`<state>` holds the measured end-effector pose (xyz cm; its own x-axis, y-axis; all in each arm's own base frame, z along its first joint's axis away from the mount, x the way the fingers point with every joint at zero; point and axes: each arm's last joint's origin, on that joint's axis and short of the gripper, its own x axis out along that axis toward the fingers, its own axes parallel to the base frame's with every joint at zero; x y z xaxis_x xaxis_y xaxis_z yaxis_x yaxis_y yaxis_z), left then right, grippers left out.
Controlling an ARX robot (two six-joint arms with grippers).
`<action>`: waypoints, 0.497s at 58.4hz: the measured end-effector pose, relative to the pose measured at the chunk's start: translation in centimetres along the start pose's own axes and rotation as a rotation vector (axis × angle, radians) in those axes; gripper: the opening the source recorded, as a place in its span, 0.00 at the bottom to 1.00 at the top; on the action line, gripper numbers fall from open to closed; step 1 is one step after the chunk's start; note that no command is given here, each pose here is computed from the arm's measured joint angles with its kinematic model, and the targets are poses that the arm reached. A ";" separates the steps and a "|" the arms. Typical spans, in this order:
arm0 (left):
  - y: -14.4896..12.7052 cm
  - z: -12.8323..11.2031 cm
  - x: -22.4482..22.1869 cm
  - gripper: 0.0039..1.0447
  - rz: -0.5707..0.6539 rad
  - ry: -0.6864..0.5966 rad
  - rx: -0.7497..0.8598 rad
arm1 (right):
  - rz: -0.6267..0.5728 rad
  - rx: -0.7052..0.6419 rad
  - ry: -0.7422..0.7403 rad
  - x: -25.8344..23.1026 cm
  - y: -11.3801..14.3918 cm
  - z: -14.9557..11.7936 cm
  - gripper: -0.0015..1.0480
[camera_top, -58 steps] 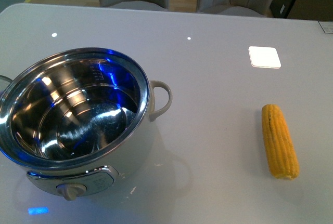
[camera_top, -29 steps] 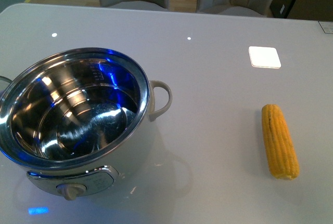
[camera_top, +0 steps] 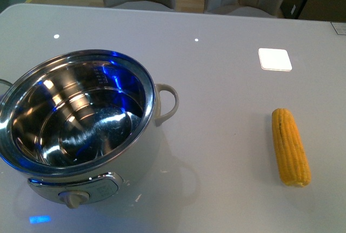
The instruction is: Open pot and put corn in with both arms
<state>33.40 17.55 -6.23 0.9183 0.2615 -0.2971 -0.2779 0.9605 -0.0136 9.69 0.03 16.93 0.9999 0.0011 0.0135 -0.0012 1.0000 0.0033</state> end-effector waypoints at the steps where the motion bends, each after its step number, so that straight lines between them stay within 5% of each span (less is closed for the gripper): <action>1: 0.2 0.3 -0.3 0.94 0.004 0.002 -0.017 | 0.000 0.000 0.000 0.0 0.0 0.0 0.92; 6: 0.7 2.5 -2.2 0.93 0.014 0.021 -0.073 | 0.000 0.000 0.000 0.0 0.0 0.0 0.92; 12: 1.6 9.8 -3.5 0.93 0.050 -0.132 -0.077 | 0.000 0.000 -0.001 0.0 0.0 0.0 0.92; 16: 1.5 12.4 -4.1 0.93 0.050 -0.182 -0.066 | 0.000 0.000 -0.001 0.0 0.0 0.0 0.92; 29: -0.2 14.2 -7.1 0.93 0.018 -0.137 -0.072 | 0.000 0.000 -0.001 0.0 0.0 0.0 0.92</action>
<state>30.90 16.85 9.46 0.9416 0.2935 -0.1650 -0.3094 0.9476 -0.0795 9.69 0.03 16.93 0.9999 0.0011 0.0143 -0.0012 1.0000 0.0033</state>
